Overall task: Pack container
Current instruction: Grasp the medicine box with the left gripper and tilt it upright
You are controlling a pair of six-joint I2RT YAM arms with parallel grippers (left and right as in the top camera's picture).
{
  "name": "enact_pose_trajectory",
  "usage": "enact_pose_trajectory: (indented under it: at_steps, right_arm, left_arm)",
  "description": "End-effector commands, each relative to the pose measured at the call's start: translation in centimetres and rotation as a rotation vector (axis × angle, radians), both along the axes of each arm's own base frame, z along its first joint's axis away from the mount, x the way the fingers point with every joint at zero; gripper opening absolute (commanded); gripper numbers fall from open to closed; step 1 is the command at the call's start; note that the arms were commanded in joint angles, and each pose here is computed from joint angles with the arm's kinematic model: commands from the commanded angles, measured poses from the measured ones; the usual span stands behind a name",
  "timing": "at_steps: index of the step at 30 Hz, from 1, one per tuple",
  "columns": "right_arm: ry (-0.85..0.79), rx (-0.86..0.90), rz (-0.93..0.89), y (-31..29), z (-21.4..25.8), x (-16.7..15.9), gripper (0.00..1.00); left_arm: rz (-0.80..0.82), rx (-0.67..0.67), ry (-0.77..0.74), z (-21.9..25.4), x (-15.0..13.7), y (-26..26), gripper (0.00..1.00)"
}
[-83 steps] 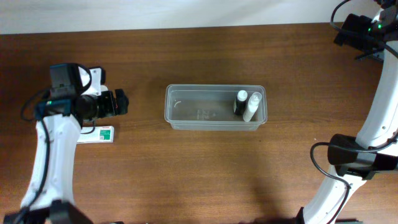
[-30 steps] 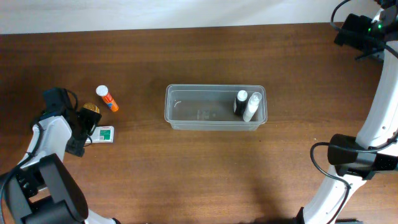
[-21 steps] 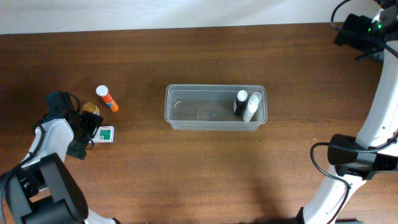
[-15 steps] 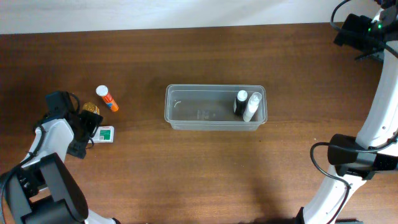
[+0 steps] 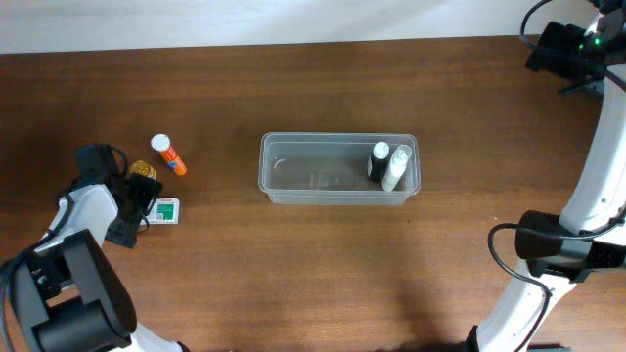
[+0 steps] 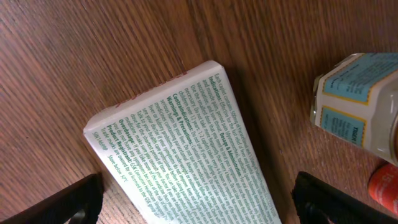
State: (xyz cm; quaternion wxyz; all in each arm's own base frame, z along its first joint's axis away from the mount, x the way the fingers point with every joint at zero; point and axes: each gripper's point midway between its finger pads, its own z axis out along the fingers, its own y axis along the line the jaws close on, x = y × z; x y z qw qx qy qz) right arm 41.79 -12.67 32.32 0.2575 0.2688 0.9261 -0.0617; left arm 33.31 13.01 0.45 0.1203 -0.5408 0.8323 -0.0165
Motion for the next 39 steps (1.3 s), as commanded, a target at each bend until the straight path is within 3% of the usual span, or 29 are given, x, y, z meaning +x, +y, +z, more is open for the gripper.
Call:
enact_pose_trajectory:
  at_steps: [1, 2, 5, 9, 16, 19, 32, 39]
  right_arm:
    - [-0.012, -0.009, -0.012, -0.2, 0.6, -0.4, 0.98]
    - [-0.012, -0.009, -0.012, -0.2, 0.6, -0.4, 0.98]
    - [-0.012, -0.009, -0.012, -0.2, 0.6, -0.4, 0.98]
    - [-0.012, -0.009, -0.012, -0.2, 0.6, -0.4, 0.98]
    - [-0.012, -0.009, -0.012, -0.2, 0.6, -0.4, 0.98]
    - [-0.012, -0.009, -0.012, -0.2, 0.6, -0.4, 0.98]
    - [-0.012, -0.009, -0.012, -0.2, 0.6, -0.4, 0.98]
    - [-0.012, -0.009, -0.012, -0.2, 0.6, -0.4, 0.98]
  left_arm:
    - [-0.039, -0.042, 0.046, -1.7, -0.9, -0.7, 0.94]
    - [-0.058, -0.050, 0.048, -1.7, -1.0, -0.9, 0.91]
    - [-0.112, -0.078, 0.084, -1.9, -1.8, -1.7, 0.70]
    - [-0.122, -0.106, 0.143, -2.0, -3.3, -2.3, 0.67]
    - [-0.221, -0.084, 0.133, -1.9, -2.9, -2.1, 0.63]
    - [-0.265, -0.067, 0.116, -1.2, -2.1, -1.8, 0.54]
    - [-0.362, -0.009, 0.061, 5.2, 2.1, -0.1, 0.54]
    - [-0.362, -0.029, 0.096, 5.5, 1.3, -0.4, 0.55]
